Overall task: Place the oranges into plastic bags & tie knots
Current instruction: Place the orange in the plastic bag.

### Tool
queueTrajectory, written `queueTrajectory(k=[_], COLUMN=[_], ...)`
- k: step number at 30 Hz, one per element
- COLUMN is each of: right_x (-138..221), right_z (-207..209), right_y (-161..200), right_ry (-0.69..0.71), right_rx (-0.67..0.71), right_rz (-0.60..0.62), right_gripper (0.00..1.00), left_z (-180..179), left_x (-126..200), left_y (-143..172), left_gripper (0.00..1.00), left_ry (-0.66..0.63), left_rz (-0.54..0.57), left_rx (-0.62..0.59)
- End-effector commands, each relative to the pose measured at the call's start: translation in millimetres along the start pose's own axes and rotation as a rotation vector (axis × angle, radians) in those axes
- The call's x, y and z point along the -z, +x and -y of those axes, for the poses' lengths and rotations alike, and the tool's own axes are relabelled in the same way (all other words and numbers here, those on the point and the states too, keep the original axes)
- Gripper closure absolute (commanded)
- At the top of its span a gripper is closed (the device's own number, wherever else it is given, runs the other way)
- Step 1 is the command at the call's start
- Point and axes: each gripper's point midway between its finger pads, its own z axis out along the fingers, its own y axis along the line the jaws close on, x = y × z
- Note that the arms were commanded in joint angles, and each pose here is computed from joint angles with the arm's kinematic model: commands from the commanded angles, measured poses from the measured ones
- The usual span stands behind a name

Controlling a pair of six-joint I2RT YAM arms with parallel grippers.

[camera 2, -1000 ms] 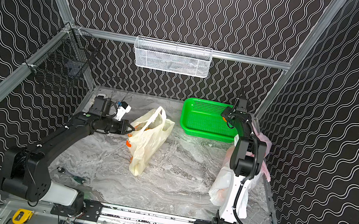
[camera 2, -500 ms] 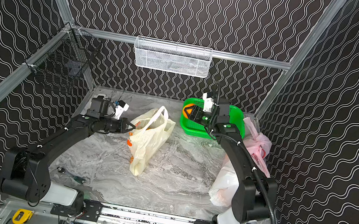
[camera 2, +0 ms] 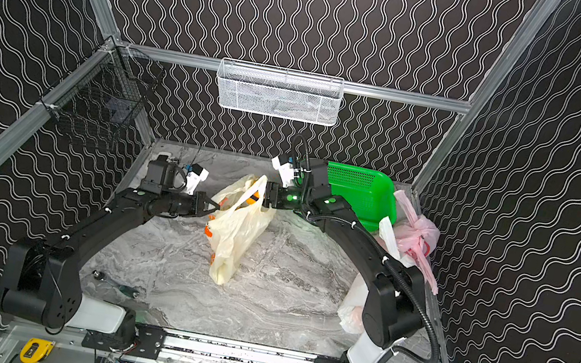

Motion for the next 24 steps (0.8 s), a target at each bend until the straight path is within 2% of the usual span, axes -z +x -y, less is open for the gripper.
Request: queueTrajectory(k=[1,7,9,12,19,21,24], right_x=[-1.7,4.9,6.6,16.5,86.1,107.8,126.1], right_z=[-0.2,2.0,3.4,14.4,54.4,48.2,22.3], right_y=[-2.7,-9.3,-9.5,-12.8,-30.5,-31.9,-31.7], right_ry=[0.001,0.053,0.069,0.163,0.598,0.629,0.571], right_rx=[0.012,0.022,0.026,0.019,-0.161,-0.210,-0.244], right_rz=[0.009,0.038,0.039,0.075,0.266,0.338,0.436], right_gripper=[0.26,0.12,0.11,0.11,0.13,0.13,0.12], left_z=[3.5,2.4,2.3,1.3,2.0,3.1,1.9], left_x=[2.5,2.1,3.2,5.4,16.4,15.3,13.4], left_y=[-5.9,-4.8,-5.5,-5.7,-13.8,-16.0,-16.7], left_gripper=[1.00,1.00,1.00,1.00,1.00,1.00,1.00], left_ry=[0.020,0.032,0.032,0.031,0.011,0.021,0.024], left_rz=[0.026,0.027,0.031,0.038,0.107,0.113,0.115], left_rx=[-0.003,0.007,0.007,0.012,0.018,0.020,0.025])
